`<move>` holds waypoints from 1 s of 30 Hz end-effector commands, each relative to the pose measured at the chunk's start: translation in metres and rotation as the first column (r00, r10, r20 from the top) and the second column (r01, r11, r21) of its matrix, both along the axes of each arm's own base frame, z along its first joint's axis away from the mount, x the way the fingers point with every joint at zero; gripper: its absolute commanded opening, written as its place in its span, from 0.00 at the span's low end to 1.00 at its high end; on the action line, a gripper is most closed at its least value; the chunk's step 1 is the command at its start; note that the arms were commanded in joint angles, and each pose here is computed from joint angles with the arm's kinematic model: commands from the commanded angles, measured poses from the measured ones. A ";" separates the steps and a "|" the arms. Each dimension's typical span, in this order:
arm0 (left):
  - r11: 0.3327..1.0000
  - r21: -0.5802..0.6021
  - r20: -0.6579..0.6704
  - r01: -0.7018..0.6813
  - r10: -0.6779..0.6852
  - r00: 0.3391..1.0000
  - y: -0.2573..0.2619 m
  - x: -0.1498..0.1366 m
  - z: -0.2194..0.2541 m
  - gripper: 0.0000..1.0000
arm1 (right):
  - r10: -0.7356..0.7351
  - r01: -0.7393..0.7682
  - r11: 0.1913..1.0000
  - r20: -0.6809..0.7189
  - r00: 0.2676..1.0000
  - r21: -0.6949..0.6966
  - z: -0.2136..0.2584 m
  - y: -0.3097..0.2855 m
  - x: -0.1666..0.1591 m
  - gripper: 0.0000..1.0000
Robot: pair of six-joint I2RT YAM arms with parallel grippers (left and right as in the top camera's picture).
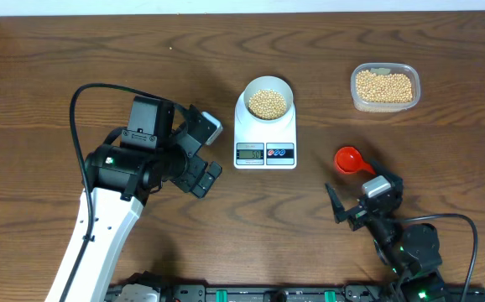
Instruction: Scoop item into bowl and weigh 50g on scale
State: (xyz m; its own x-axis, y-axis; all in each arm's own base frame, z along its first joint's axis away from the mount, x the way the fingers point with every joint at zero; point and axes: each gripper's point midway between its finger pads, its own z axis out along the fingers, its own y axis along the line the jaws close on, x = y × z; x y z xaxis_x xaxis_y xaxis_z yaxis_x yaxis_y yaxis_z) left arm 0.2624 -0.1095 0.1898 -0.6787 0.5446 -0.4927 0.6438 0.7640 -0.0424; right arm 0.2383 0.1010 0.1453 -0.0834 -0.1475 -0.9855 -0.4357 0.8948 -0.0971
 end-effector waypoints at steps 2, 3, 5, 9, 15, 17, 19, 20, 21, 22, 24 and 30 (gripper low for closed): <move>1.000 0.010 0.002 0.013 -0.013 1.000 0.000 0.000 -0.001 0.98 | -0.096 0.098 0.994 -0.032 0.995 0.057 -0.003 -0.017 0.002 0.99; 1.000 0.010 0.002 0.013 -0.013 1.000 0.000 0.000 -0.001 0.98 | -0.100 0.102 0.993 -0.038 0.994 0.054 -0.005 -0.018 0.000 0.99; 1.000 0.010 0.002 0.013 -0.013 1.000 0.000 0.000 -0.001 0.98 | -0.109 0.111 0.992 -0.046 0.993 0.050 -0.008 -0.021 -0.002 0.99; 1.000 0.010 0.002 0.013 -0.013 1.000 0.000 0.000 -0.001 0.98 | -0.143 0.142 0.989 0.023 0.989 0.027 0.004 -0.030 -0.002 0.99; 1.000 0.010 0.002 0.013 -0.013 1.000 0.000 0.000 -0.001 0.98 | -0.141 0.140 0.990 0.056 0.988 0.026 0.010 -0.031 -0.002 0.99; 1.000 0.010 0.002 0.013 -0.013 1.000 0.000 0.000 -0.001 0.98 | -0.140 0.139 0.990 0.057 0.989 0.027 0.011 -0.031 -0.003 0.99; 1.000 0.010 0.002 0.013 -0.013 1.000 0.000 0.000 -0.001 0.98 | -0.141 0.140 0.990 0.059 0.988 0.026 0.011 -0.031 -0.002 0.99; 1.000 0.010 0.002 0.013 -0.013 1.000 0.000 0.000 -0.001 0.98 | -0.141 0.139 0.990 0.059 0.988 0.026 0.011 -0.031 -0.002 0.99; 1.000 0.010 0.002 0.013 -0.013 1.000 0.000 0.000 -0.001 0.98 | -0.141 0.140 0.990 0.059 0.988 0.026 0.011 -0.031 -0.002 0.99; 1.000 0.010 0.002 0.013 -0.013 1.000 0.000 0.000 -0.001 0.98 | -0.141 0.139 0.990 0.059 0.988 0.026 0.011 -0.031 -0.002 0.99; 1.000 0.010 0.002 0.013 -0.013 1.000 0.000 0.000 -0.001 0.98 | -0.141 0.139 0.990 0.059 0.988 0.026 0.011 -0.031 -0.002 0.99; 1.000 0.010 0.002 0.013 -0.013 1.000 0.000 0.000 -0.001 0.98 | -0.141 0.139 0.990 0.059 0.988 0.026 0.011 -0.031 -0.002 0.99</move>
State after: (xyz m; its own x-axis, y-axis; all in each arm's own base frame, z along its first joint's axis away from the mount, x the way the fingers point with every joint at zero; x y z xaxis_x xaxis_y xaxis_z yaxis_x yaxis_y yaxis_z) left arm 0.2624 -0.1095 0.1897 -0.6789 0.5446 -0.4924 0.6438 0.7640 -0.0425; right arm 0.2356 0.0725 0.1568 -0.0459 -0.1048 -0.9934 -0.3100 0.9469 -0.0856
